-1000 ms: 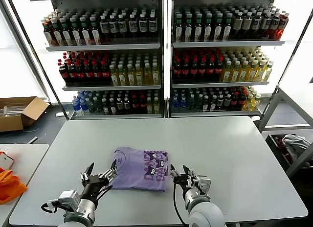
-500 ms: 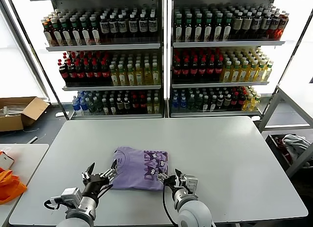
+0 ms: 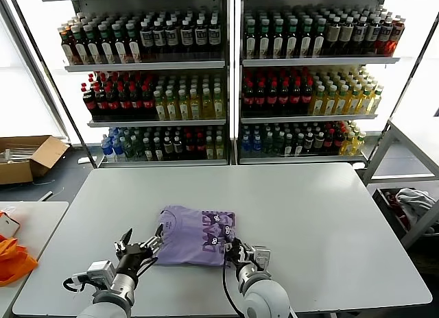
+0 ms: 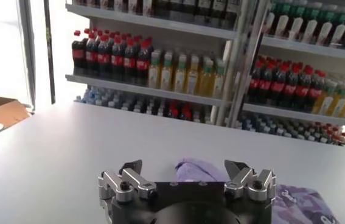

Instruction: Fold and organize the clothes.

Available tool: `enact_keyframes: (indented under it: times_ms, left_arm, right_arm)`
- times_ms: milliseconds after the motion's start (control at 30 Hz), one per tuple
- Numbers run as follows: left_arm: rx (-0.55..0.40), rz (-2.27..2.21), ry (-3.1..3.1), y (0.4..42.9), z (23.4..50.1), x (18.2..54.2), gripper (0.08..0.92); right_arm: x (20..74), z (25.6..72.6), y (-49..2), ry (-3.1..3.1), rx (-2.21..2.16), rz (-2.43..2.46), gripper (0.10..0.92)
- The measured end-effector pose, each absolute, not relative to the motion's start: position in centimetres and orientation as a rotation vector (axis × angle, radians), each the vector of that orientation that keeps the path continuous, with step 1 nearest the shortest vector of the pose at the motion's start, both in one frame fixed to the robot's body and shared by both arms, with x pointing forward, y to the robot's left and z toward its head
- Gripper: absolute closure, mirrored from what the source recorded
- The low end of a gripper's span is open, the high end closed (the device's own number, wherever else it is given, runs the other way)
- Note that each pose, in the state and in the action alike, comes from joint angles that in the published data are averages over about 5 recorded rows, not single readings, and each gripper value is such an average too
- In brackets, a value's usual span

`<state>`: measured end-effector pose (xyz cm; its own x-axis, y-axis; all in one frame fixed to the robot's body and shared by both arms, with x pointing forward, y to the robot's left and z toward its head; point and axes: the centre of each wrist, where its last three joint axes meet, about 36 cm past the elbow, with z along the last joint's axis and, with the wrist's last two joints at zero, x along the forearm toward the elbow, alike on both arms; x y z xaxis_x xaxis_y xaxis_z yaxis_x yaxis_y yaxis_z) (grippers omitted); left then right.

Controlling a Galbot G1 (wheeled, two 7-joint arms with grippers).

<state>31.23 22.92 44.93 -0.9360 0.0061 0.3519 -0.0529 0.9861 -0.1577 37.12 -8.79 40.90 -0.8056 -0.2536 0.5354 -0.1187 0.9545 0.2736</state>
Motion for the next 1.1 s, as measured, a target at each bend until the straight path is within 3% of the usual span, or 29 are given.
enact_keyframes:
  times_ms: [233,1100]
  left_arm:
    - [0.037,0.242,-2.767,22.8,44.8,31.2,0.177]
    - [0.003,0.269,-2.777,22.0,45.1,31.2,0.177]
  right_arm:
    - [37.2,41.1,-9.8,-2.527,0.234,-0.281,0.908]
    - [37.7,40.8,-16.9,-2.600,0.064,-0.082,0.891]
